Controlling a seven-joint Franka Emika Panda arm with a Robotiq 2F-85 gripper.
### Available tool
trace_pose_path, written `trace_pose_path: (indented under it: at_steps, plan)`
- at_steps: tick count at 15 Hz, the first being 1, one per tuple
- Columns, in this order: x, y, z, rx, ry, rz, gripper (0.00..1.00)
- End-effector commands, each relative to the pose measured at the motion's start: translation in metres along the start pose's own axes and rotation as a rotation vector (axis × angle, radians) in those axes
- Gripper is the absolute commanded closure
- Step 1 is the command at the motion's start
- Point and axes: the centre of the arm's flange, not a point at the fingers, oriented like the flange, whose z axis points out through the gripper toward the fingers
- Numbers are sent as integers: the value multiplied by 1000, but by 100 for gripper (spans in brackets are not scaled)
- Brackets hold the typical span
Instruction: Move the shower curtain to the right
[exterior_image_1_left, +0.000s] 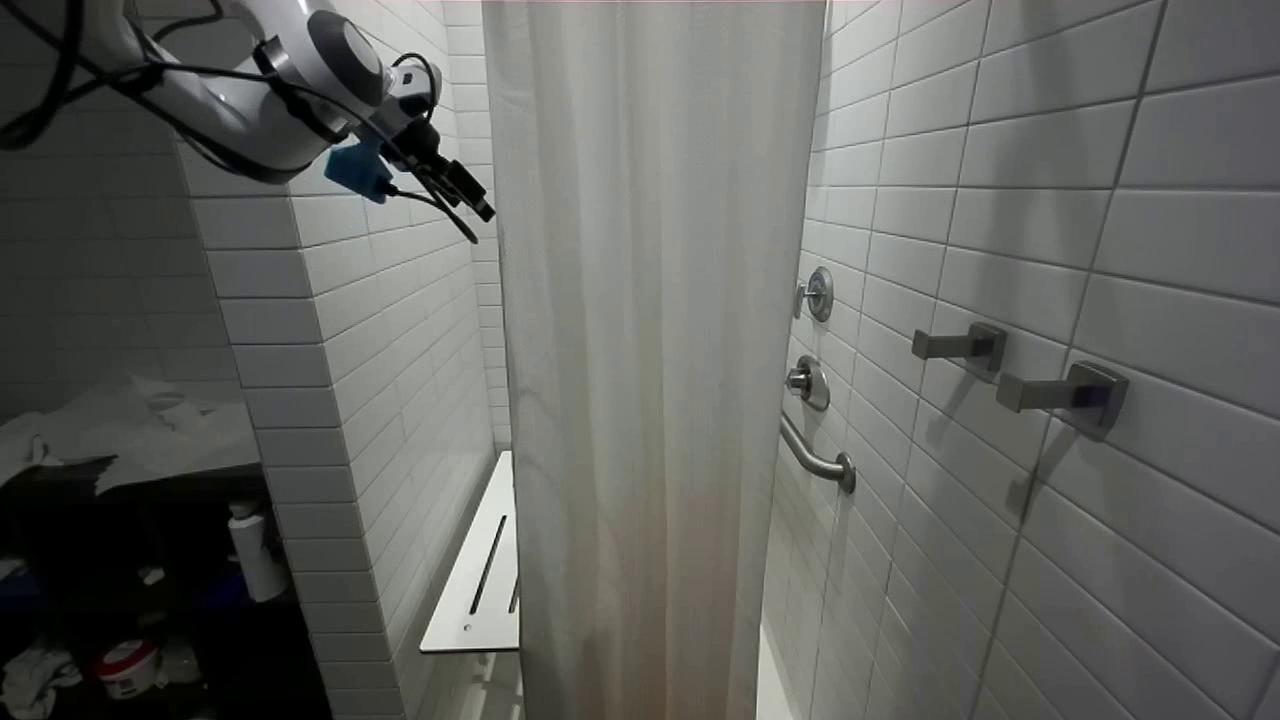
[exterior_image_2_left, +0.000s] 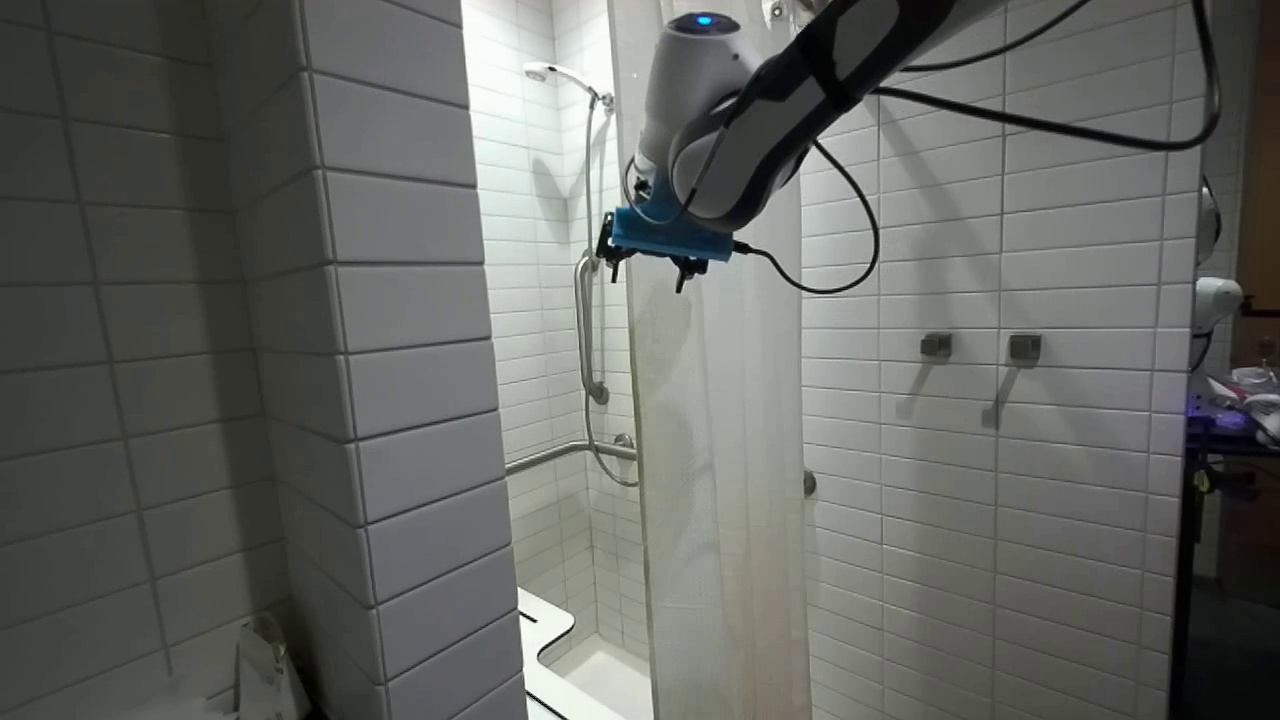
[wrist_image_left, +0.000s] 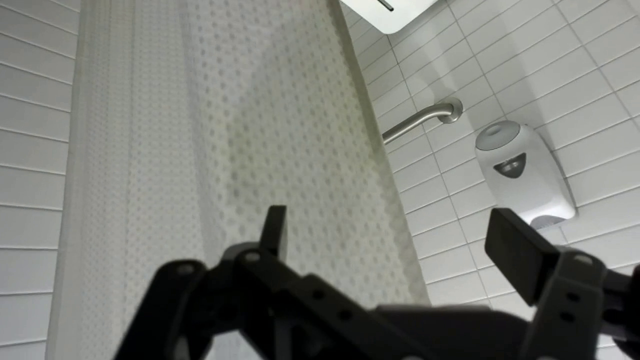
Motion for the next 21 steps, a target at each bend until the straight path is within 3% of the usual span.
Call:
trace_pose_path:
  at_steps: [1, 6, 7, 9, 15, 18, 21]
  plan:
    - [51, -38, 18, -19, 7, -10, 0]
    - [91, -51, 44, -122, -37, -8, 0]
    - [95, -52, 49, -135, -45, -8, 25]
    - [102, -60, 57, -154, -51, -13, 32]
    - [117, -76, 56, -142, -50, -26, 81]
    - [123, -77, 56, -132, -45, -25, 100]
    - [133, -73, 55, -127, -44, 16, 100]
